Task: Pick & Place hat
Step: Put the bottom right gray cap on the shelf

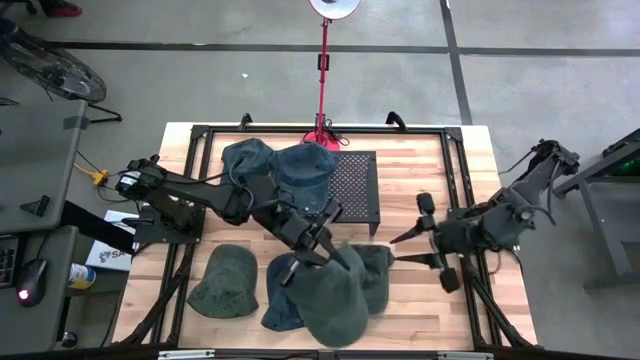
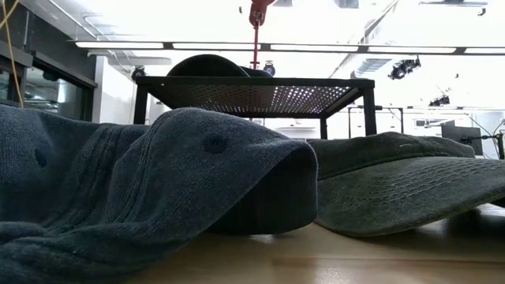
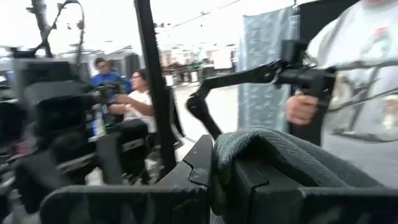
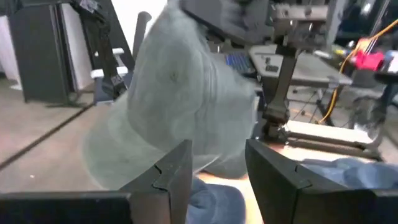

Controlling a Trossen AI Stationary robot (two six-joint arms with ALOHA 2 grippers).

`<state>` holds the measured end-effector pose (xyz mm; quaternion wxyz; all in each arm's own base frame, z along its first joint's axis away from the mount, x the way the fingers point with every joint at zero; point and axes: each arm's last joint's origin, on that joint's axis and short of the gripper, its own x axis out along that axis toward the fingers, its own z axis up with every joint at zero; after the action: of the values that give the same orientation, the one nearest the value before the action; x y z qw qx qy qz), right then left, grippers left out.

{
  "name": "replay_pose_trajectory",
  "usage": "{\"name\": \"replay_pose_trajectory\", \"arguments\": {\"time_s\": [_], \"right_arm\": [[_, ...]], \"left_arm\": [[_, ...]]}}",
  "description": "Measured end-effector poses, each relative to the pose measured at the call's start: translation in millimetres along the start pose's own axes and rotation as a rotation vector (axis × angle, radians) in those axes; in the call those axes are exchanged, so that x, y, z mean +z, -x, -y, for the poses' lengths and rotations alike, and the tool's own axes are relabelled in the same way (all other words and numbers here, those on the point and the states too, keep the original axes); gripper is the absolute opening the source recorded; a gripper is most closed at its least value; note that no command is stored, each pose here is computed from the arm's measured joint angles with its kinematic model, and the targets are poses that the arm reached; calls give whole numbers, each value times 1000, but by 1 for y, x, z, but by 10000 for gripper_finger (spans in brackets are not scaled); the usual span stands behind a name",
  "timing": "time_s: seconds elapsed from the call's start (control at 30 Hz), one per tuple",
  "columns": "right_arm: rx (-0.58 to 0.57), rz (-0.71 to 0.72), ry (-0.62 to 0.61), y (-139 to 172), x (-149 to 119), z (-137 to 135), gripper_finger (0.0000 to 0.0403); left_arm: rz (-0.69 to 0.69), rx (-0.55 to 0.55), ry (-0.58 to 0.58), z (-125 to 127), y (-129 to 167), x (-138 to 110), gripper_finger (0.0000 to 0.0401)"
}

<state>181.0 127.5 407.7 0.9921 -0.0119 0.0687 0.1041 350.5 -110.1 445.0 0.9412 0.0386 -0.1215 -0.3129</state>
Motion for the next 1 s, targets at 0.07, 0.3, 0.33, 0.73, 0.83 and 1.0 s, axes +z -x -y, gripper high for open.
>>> {"name": "replay_pose_trajectory", "arguments": {"time_s": [0.07, 0.3, 0.33, 0.73, 0.83, 1.0], "right_arm": [[22, 2, -42, -6, 0, 4, 141], [146, 23, -123, -26, 1, 12, 167], [165, 24, -129, -30, 1, 12, 176], [180, 76, -165, -66, -5, 12, 265], [207, 88, -172, -71, -5, 12, 267], [219, 118, -194, -74, -4, 11, 267]], "left_arm": [[4, -26, 12, 1, 0, 0, 16], [14, -104, 53, 3, 0, 1, 16], [14, -111, 53, 3, 0, 1, 16], [13, -114, 54, 3, 0, 1, 16], [9, -109, 56, 3, 0, 1, 16], [-5, -59, 55, 2, 0, -1, 16]]}}
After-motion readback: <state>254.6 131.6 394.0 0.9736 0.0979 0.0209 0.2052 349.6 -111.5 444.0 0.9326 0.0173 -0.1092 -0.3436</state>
